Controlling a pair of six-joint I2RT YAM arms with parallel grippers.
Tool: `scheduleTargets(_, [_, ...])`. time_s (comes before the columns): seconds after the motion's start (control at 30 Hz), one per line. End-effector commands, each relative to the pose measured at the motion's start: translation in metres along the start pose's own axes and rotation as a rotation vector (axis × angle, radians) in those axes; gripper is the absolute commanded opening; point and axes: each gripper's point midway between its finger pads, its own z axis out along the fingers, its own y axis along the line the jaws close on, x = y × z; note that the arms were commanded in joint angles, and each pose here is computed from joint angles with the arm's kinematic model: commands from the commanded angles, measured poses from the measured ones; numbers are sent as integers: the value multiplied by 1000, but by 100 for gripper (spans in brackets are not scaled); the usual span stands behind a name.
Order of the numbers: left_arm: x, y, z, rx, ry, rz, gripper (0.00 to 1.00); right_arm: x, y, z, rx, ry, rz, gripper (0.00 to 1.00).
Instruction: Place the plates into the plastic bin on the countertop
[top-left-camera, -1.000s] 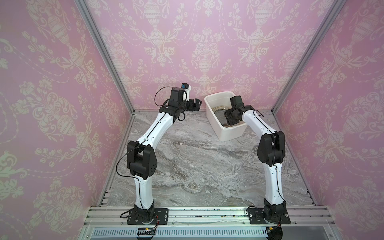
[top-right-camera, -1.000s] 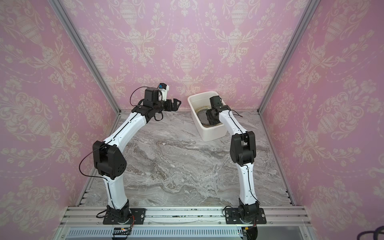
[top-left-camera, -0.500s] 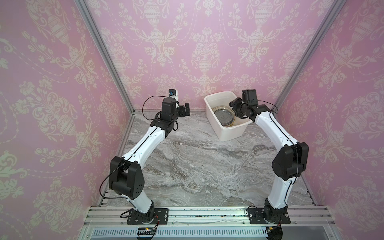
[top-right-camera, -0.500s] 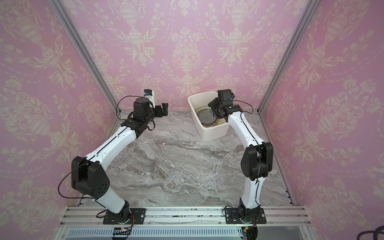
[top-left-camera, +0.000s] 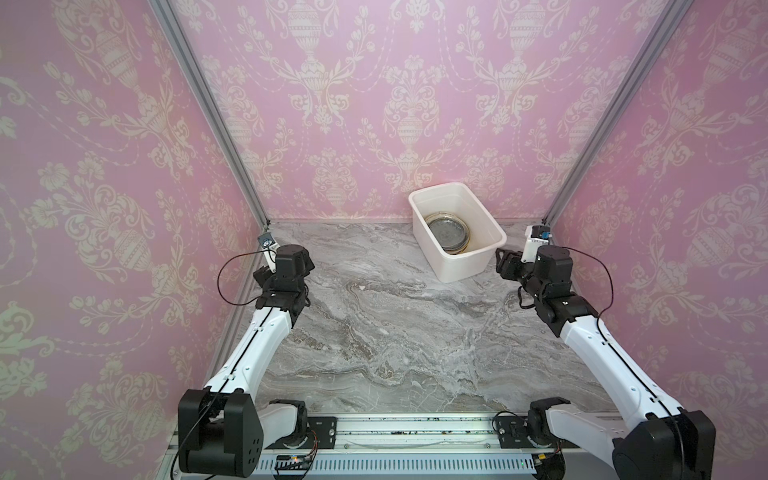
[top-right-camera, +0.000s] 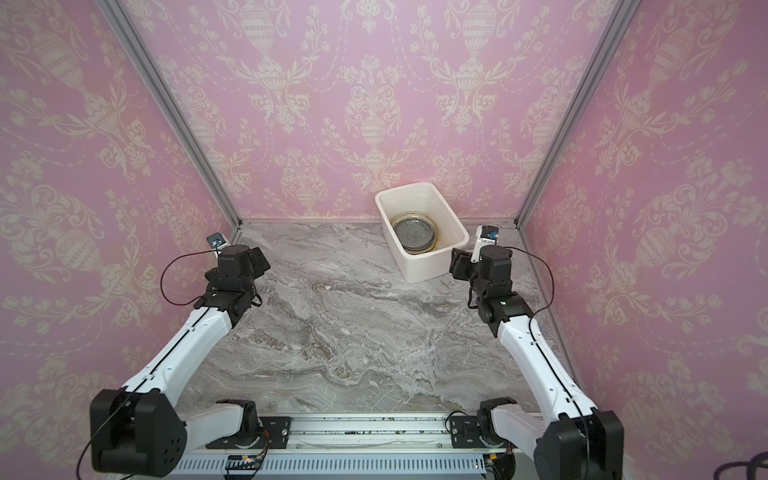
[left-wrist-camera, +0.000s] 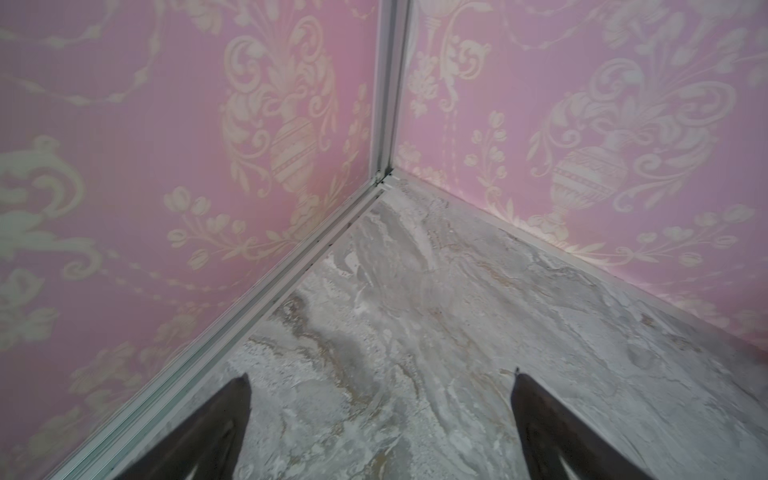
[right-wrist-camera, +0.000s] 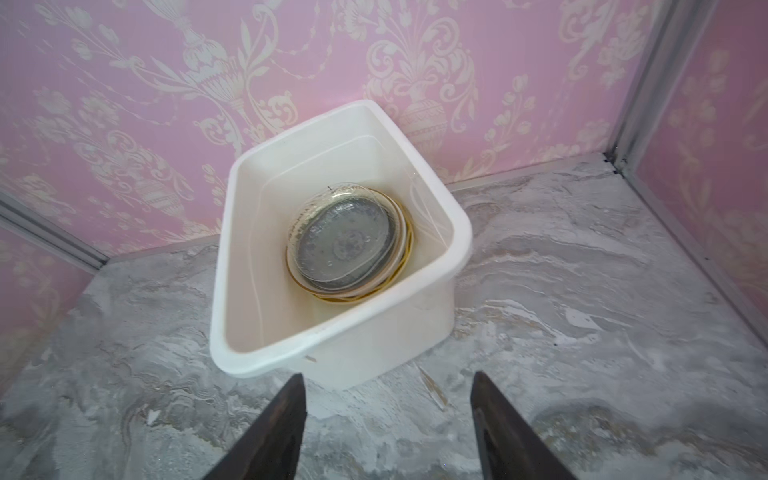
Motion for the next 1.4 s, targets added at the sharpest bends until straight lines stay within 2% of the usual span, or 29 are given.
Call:
scheduleTargets(0.0, [15,41,-6,-140,-13,28,99,13,-24,-11,66,-52,-117,65])
scheduleTargets(0.1, [42,54,0,-151,-1,63,99,37,-38,-12,97,-103,-188,69])
scheduleTargets(0.2, [62,45,11,-75,-9,125,99,53,-50,-5,119,-152,-134,70])
scheduleTargets(0.3, [79,38,21,-27,4,203,99,67,-44,13,73,-103,-119,69])
scheduleTargets(0.4, [95,35,30,2,31,216,99,87,-38,30,26,-45,-131,67])
scheduleTargets(0.53, [112,26,43,49,44,243,99,99,-41,43,29,-42,-164,68])
scheduleTargets(0.67, [120,16,57,86,41,245,99,101,-35,57,-6,-41,-235,69])
scheduleTargets(0.83, [118,1,74,134,42,249,99,118,-33,64,-41,-33,-246,70])
scheduleTargets(0.97, [124,-14,74,215,66,273,99,130,-33,64,-69,-103,-255,70])
scheduleTargets(1.03, [123,-19,67,262,42,274,99,132,-35,66,-62,-112,-248,72])
scheduleTargets(1.07, [122,-21,63,283,26,273,99,135,-38,69,-47,-75,-250,79])
scheduleTargets(1.1, [122,-19,59,292,11,269,99,133,-37,73,-48,-60,-250,100])
scheduleTargets(1.2, [120,-16,55,297,-14,258,99,130,-47,78,5,-45,-212,100])
scheduleTargets(1.37, [123,-22,56,378,15,247,99,130,-48,78,3,-44,-209,100])
